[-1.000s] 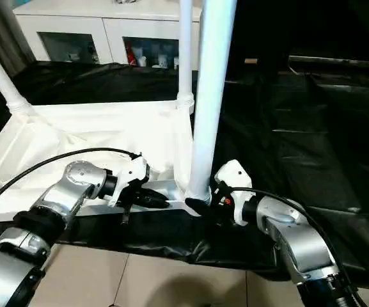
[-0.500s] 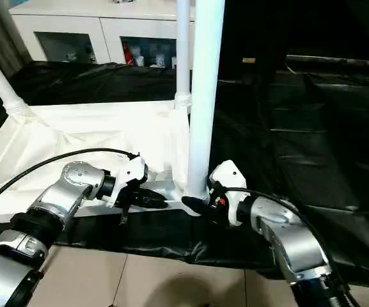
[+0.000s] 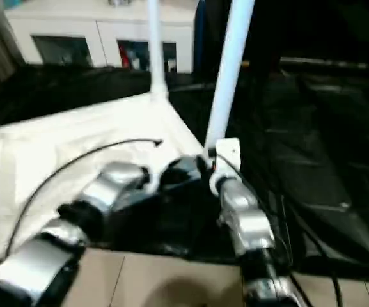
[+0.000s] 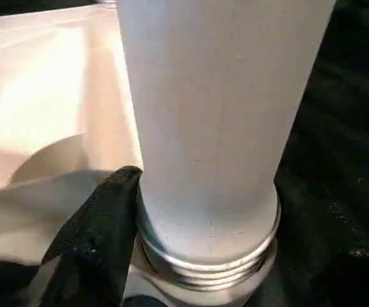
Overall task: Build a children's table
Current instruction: Rotate leg to tighten
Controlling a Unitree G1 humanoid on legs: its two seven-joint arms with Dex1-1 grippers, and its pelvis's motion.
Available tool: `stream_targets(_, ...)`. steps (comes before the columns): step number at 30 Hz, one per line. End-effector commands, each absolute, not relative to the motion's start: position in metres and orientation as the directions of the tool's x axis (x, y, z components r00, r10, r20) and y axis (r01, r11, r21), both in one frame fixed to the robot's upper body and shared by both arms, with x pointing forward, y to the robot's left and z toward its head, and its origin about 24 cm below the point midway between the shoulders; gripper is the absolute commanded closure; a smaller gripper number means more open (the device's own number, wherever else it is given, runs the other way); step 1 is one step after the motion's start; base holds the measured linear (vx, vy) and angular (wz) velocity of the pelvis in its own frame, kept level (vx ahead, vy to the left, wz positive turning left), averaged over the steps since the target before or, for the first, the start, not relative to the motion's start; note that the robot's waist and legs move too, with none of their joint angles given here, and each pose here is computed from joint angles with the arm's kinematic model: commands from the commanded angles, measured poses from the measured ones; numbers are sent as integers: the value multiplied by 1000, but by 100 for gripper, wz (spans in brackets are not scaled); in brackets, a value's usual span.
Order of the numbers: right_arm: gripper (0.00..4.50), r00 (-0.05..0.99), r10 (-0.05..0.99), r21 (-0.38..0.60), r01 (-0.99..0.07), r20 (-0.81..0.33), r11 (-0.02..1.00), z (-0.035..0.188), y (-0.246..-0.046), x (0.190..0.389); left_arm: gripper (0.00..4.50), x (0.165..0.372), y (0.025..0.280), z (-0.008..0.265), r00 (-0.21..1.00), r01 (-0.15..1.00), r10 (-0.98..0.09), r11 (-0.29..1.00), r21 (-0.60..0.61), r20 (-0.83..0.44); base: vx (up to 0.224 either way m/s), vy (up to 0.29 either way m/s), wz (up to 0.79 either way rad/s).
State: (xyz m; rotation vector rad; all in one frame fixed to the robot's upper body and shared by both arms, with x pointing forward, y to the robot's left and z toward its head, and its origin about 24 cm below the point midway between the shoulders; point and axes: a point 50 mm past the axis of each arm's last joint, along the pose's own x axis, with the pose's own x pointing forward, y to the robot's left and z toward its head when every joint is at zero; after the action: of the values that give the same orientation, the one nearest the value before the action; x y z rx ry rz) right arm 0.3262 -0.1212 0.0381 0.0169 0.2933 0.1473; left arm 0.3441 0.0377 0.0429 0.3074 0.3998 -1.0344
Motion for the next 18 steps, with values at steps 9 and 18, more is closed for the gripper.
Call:
stream_targets(9, 100, 945, 181, 56, -172, -272, 984, 34, -110, 327, 450, 341, 27, 45, 408, 902, -799, 426, 62, -442, 0, 0, 0)
stream_targets(18, 68, 817, 494, -77, -537, -298, 840, 45, -129, 303, 450, 330, 62, 46, 239, 970, -898, 240, 44, -369, 0, 0, 0)
